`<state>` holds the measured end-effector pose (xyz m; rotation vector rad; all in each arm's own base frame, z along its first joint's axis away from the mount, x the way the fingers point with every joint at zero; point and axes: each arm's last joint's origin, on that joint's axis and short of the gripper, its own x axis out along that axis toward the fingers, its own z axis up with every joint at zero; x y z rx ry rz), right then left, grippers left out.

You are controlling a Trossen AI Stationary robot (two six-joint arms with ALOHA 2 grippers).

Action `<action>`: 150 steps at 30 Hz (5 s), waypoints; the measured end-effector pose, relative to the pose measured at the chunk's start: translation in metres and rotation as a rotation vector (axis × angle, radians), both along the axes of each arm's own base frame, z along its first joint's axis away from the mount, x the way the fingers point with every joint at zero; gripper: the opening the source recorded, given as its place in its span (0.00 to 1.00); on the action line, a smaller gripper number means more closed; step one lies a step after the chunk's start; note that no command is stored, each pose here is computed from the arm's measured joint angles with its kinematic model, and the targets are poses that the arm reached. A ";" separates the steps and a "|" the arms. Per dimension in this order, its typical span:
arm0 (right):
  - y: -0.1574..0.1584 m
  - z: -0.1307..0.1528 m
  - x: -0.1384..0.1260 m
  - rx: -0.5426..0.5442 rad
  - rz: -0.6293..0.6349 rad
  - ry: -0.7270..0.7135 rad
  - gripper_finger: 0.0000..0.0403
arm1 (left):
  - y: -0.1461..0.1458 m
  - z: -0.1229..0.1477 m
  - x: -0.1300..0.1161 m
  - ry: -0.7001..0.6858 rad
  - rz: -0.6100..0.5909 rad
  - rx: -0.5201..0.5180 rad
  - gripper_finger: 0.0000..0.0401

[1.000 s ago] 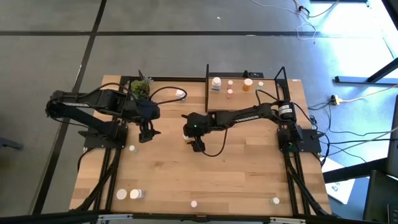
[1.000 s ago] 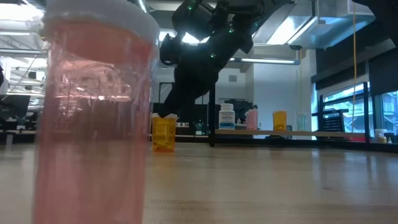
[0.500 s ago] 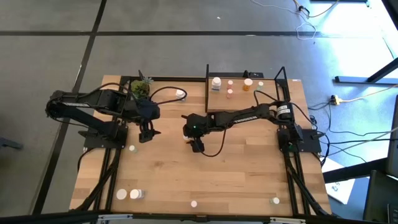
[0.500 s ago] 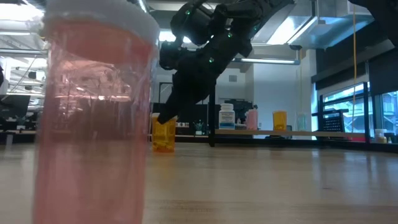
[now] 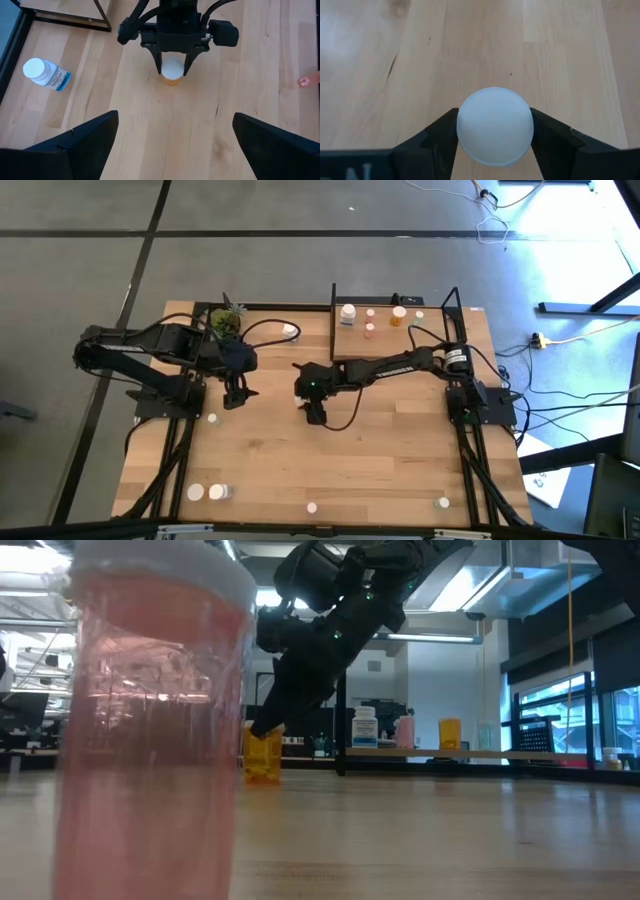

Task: Pick and place medicine bottles onto shelf by color
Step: Put the top left orange pill bottle on the shelf

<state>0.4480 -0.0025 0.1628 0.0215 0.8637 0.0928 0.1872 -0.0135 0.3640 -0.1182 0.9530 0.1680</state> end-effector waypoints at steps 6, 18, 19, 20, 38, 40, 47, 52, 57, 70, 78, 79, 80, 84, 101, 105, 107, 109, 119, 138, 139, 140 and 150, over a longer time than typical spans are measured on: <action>0.000 0.007 -0.003 0.030 -0.029 0.008 0.55 | 0.000 0.000 0.000 0.000 0.000 0.000 0.97; 0.000 0.035 -0.007 0.063 -0.075 0.033 0.55 | 0.000 0.000 0.000 -0.006 0.000 -0.001 0.97; 0.000 0.038 -0.007 0.063 -0.075 0.044 0.55 | 0.000 0.000 0.000 -0.006 -0.001 0.000 0.97; 0.000 0.042 -0.007 0.063 -0.075 0.046 0.54 | 0.000 0.000 0.000 -0.006 0.000 0.000 0.97; 0.004 0.118 -0.005 0.045 -0.049 0.104 0.55 | 0.000 0.000 0.000 -0.008 0.005 0.011 0.97; 0.004 0.122 -0.008 0.044 -0.049 0.125 0.55 | 0.001 0.001 0.001 -0.013 0.026 0.041 0.97; 0.001 0.143 -0.018 -0.034 -0.108 0.208 0.56 | 0.004 0.001 0.001 -0.019 0.052 0.122 0.97; 0.001 0.170 -0.024 -0.020 -0.146 0.198 0.56 | 0.004 0.001 0.001 -0.019 0.052 0.122 0.97; 0.000 0.193 -0.034 -0.044 -0.213 0.209 0.56 | 0.003 0.002 0.002 -0.029 0.030 0.135 0.97; -0.007 0.219 -0.067 -0.149 -0.435 0.357 0.56 | 0.019 0.022 -0.024 -0.136 -0.027 0.271 0.97; -0.008 0.231 -0.077 -0.156 -0.493 0.318 0.56 | 0.030 0.025 -0.031 -0.140 0.003 0.309 0.97; -0.009 0.235 -0.080 -0.162 -0.508 0.305 0.56 | 0.031 0.025 -0.031 -0.137 0.003 0.309 0.97; -0.010 0.238 -0.083 -0.173 -0.523 0.293 0.56 | 0.033 0.025 -0.031 -0.136 -0.002 0.306 0.97; -0.012 0.251 -0.094 -0.219 -0.583 0.239 0.56 | 0.036 0.025 -0.032 -0.139 -0.011 0.277 0.97; -0.028 0.228 -0.182 -0.211 -0.971 0.097 0.56 | 0.044 0.026 -0.033 -0.135 -0.013 0.300 0.97; -0.041 0.205 -0.200 -0.204 -1.068 0.058 0.56 | 0.047 0.030 -0.029 -0.197 -0.026 0.306 0.97; -0.047 0.189 -0.206 -0.194 -1.101 0.047 0.56 | 0.049 0.033 -0.027 -0.234 -0.019 0.303 0.97; -0.052 0.175 -0.211 -0.180 -1.120 0.009 0.56 | 0.052 0.035 -0.026 -0.257 -0.005 0.306 0.97; -0.080 0.103 -0.228 -0.175 -1.240 -0.016 0.56 | 0.065 0.038 -0.027 -0.311 0.090 0.278 0.97; -0.105 0.044 -0.245 -0.138 -1.332 -0.032 0.56 | 0.078 0.043 -0.022 -0.402 0.094 0.205 0.97; -0.105 0.042 -0.245 -0.136 -1.328 -0.037 0.56 | 0.078 0.043 -0.023 -0.403 0.097 0.204 0.97; -0.105 0.041 -0.245 -0.135 -1.324 -0.045 0.56 | 0.079 0.043 -0.023 -0.403 0.100 0.203 0.97; -0.106 0.037 -0.246 -0.159 -1.302 -0.030 0.56 | 0.079 0.043 -0.023 -0.404 0.097 0.209 0.97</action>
